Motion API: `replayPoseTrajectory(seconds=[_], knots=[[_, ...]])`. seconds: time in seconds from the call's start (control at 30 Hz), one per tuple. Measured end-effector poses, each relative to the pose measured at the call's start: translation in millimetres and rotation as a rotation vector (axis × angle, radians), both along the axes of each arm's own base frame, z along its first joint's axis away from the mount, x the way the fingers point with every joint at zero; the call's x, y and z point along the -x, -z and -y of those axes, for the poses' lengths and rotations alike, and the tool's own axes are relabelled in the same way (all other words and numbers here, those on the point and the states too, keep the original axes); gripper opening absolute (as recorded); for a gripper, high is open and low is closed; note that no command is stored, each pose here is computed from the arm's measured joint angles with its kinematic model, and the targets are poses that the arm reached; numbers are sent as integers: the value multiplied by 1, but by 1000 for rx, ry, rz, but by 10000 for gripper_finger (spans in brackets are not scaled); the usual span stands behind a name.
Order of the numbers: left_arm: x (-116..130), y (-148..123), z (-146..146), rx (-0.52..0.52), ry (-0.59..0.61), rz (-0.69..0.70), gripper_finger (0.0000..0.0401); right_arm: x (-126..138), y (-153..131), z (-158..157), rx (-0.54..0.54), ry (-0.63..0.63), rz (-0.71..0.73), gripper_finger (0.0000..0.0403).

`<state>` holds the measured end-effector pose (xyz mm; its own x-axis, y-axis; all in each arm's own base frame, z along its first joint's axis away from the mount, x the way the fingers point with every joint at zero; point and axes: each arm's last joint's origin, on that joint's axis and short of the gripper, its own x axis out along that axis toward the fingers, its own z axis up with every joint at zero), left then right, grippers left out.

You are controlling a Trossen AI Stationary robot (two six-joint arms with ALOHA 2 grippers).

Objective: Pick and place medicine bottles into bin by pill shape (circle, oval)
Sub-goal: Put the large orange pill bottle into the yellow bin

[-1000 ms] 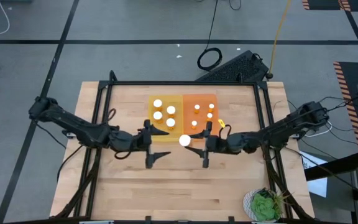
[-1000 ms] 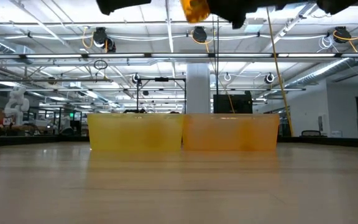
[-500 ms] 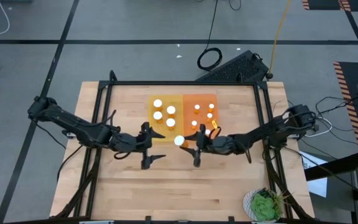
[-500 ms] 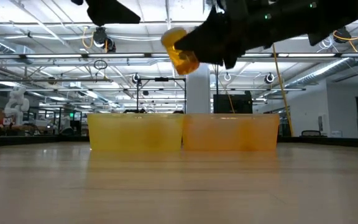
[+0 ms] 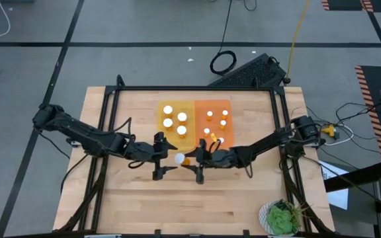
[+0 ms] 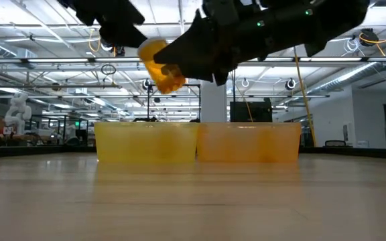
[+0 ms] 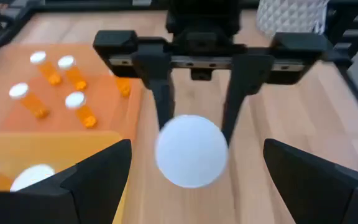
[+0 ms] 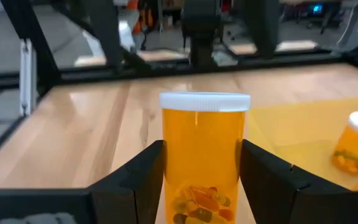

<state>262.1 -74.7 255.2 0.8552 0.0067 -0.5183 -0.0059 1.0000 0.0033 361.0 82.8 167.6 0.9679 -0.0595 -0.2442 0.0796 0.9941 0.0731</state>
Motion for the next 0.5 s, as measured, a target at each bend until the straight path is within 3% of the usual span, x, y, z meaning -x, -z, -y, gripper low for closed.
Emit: replayPoseTrajectory(seconds=[0.5], knots=[[-2,10,-3,13,34,-78,369,-12,-2,-3,12,-19,-39,183]])
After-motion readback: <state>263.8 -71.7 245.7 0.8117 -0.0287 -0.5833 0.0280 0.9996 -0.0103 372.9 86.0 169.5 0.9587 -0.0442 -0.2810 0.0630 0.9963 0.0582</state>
